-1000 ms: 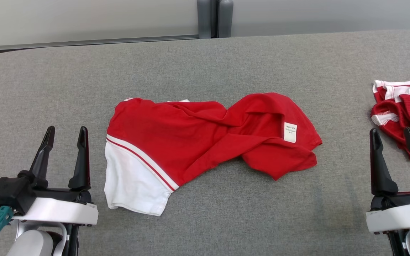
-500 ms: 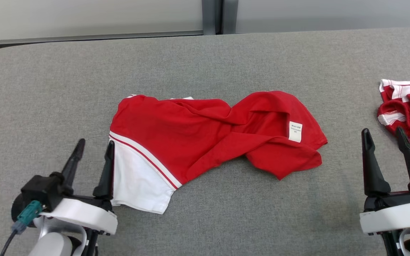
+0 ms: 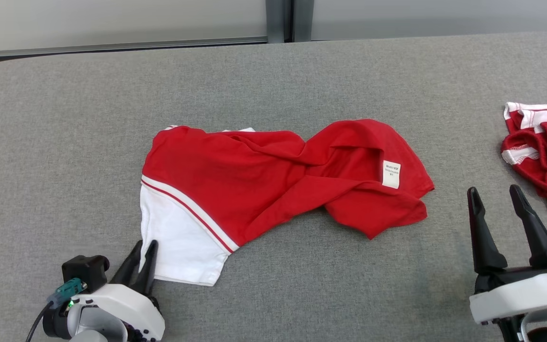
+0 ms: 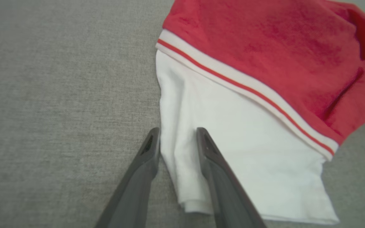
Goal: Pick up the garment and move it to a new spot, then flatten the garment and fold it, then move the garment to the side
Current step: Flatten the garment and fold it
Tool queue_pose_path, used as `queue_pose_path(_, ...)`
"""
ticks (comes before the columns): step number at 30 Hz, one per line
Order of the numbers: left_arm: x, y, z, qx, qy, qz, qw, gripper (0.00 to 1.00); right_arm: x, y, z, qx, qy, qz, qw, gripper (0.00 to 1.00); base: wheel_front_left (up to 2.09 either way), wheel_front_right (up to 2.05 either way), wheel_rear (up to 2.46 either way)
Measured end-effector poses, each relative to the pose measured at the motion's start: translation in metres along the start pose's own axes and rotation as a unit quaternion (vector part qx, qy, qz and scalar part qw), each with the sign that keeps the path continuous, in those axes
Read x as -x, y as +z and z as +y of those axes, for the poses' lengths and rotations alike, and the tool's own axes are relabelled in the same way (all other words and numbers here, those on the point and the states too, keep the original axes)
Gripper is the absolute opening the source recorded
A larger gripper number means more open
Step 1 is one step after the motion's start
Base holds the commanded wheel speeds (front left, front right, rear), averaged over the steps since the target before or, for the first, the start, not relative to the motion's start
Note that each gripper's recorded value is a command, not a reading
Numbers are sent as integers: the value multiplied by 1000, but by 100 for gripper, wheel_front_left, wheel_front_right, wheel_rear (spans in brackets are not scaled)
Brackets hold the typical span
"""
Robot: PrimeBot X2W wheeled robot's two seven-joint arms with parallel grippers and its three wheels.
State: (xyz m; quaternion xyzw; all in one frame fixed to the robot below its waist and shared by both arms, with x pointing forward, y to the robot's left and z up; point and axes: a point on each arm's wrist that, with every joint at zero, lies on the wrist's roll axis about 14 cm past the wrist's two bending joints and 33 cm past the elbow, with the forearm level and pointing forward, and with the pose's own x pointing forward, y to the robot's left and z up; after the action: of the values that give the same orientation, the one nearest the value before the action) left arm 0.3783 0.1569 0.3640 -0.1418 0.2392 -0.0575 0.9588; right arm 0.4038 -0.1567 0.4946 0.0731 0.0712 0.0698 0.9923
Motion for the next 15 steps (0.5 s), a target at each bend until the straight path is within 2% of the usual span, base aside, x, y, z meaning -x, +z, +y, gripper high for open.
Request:
queue_pose_path(5, -4, -4, -2, -5, -7, 3, 1000, 0, 14, -32, -9, 8, -9, 59, 998, 100, 0, 0, 0)
queue_pose_path(10, -13, -2, -4, -9, -12, 0, 1000, 0, 16, -63, 3, 6, 23, 112, 993, 100, 0, 0, 0)
queue_pose_path(15, -23, 3, -7, -6, -19, -8, 1000, 0, 1, -87, 10, 4, 46, 144, 988, 100, 0, 0, 0)
